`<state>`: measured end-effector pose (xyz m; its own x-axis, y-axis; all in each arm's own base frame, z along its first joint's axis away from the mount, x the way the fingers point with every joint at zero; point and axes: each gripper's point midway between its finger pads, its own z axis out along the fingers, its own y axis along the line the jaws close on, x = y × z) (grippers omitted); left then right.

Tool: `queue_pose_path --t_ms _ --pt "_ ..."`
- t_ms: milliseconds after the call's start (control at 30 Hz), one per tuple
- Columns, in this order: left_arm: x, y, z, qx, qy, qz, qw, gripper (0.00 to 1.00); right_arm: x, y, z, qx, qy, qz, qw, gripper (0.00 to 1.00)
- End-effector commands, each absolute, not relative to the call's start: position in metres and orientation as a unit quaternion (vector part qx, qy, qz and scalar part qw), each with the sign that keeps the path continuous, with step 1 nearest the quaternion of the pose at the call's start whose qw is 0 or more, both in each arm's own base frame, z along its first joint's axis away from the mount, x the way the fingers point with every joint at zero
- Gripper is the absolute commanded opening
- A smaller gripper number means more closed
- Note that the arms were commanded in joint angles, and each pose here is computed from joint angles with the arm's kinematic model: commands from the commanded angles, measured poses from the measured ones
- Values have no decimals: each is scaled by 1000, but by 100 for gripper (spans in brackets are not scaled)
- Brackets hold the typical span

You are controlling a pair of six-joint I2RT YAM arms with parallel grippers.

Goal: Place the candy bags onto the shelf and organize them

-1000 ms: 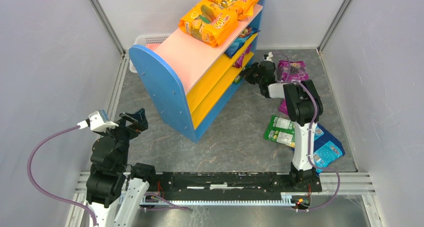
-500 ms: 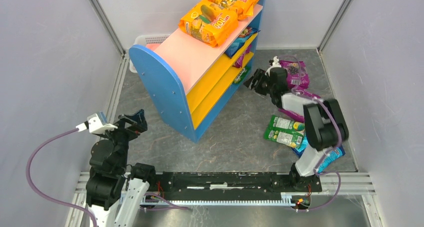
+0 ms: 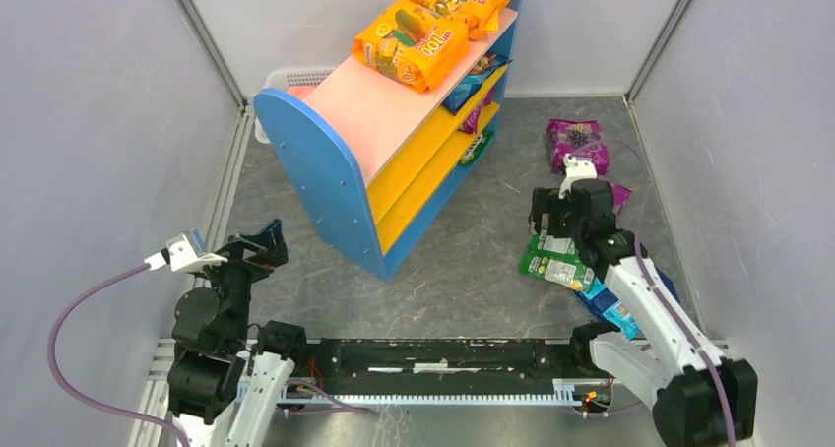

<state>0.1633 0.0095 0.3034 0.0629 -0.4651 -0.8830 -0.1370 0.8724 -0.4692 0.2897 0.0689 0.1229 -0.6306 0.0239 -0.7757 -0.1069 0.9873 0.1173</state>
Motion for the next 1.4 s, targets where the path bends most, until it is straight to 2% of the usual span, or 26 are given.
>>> queue_pose_path --t_ms 0,133,367,500,700,833,1100,1233,1367 --pt "160 12 315 -211 656 -114 716 100 264 11 127 22 910 -60 410 96" --pt "160 11 316 -208 656 -119 716 100 251 -31 120 103 910 -128 381 98" --pt "162 6 314 -199 663 -124 711 100 242 -76 98 225 893 -81 382 98" --pt "165 3 312 -194 669 -127 706 100 260 -53 90 209 893 7 399 91" --pt "167 3 311 -193 673 -126 703 100 260 -59 90 199 893 -11 403 73" --pt "169 3 310 -194 675 -123 701 100 258 -69 94 202 889 -38 409 75" --pt "172 0 307 -189 683 -124 694 100 248 -57 63 213 900 -11 381 76" --pt "172 1 308 -191 682 -122 696 100 248 -43 54 206 905 26 371 75" --pt "172 1 308 -193 682 -121 695 100 254 -9 49 189 899 118 378 74"
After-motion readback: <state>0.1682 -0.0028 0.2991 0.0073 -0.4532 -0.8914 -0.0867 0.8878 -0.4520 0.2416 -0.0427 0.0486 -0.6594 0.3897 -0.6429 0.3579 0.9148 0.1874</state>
